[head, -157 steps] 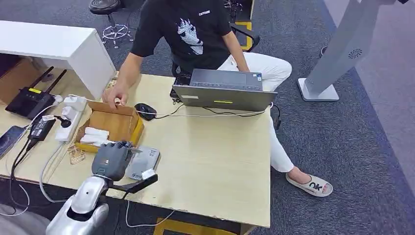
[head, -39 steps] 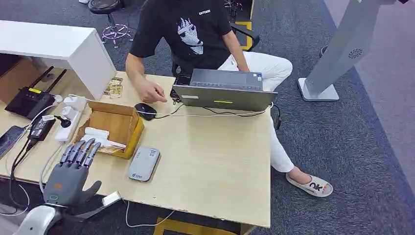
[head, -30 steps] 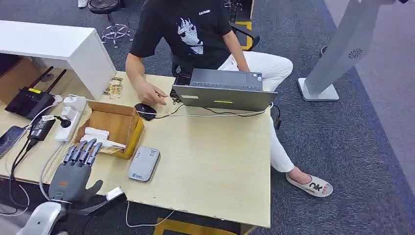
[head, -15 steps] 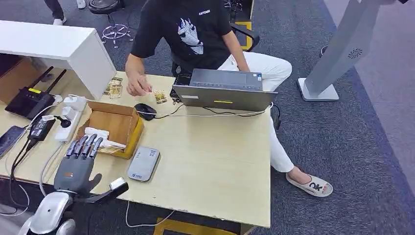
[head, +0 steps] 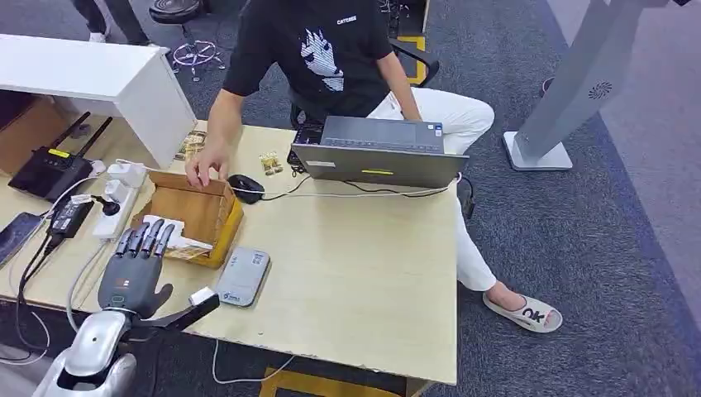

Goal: Pass the card to the sensor for recognition and then transmit it.

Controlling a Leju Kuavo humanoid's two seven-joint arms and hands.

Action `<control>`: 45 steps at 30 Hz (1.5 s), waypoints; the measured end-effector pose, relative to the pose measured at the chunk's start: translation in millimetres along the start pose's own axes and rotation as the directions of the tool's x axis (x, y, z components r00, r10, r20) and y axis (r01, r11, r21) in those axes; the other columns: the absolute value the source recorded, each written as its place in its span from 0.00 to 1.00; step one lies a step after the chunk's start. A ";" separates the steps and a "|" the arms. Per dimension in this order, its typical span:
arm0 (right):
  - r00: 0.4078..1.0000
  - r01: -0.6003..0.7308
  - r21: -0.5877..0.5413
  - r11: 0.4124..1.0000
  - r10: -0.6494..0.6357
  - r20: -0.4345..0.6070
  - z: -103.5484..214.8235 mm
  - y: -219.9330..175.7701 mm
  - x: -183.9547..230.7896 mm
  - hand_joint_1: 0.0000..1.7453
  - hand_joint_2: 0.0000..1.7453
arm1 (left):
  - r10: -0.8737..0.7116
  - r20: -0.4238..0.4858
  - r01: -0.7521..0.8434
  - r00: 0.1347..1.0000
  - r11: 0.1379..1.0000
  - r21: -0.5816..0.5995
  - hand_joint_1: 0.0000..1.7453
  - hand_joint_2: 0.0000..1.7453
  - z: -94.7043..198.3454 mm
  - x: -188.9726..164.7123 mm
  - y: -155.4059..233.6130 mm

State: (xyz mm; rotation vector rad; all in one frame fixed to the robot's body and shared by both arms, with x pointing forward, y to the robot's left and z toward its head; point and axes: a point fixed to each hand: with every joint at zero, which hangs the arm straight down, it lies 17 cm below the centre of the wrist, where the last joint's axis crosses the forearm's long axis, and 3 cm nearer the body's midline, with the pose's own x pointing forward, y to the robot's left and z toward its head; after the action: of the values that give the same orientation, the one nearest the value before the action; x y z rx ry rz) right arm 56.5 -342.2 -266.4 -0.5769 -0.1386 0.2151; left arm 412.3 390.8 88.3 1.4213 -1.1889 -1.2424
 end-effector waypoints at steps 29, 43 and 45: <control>1.000 -0.019 0.001 1.000 0.019 0.010 -1.2 -1.6 2.1 0.00 1.00 | 0.021 -0.042 -0.021 0.999 1.000 -0.004 0.02 1.00 -21.7 -2.8 -11.8; 0.999 -0.027 -0.003 1.000 0.027 0.020 -1.4 -2.5 4.6 0.00 1.00 | 0.066 -0.058 -0.065 0.996 0.998 0.016 0.39 1.00 -29.9 6.8 -4.5; 0.999 -0.027 -0.003 1.000 0.027 0.021 -1.4 -2.6 5.0 0.00 1.00 | 0.069 -0.058 -0.068 0.996 0.998 0.017 0.50 1.00 -30.5 8.0 -3.9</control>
State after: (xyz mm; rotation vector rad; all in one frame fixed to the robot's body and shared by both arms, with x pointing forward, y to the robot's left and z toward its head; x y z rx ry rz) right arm 62.1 -343.8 -265.8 -0.5800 -0.1518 0.2472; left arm 443.3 384.2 86.6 1.4069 -1.1993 -1.1391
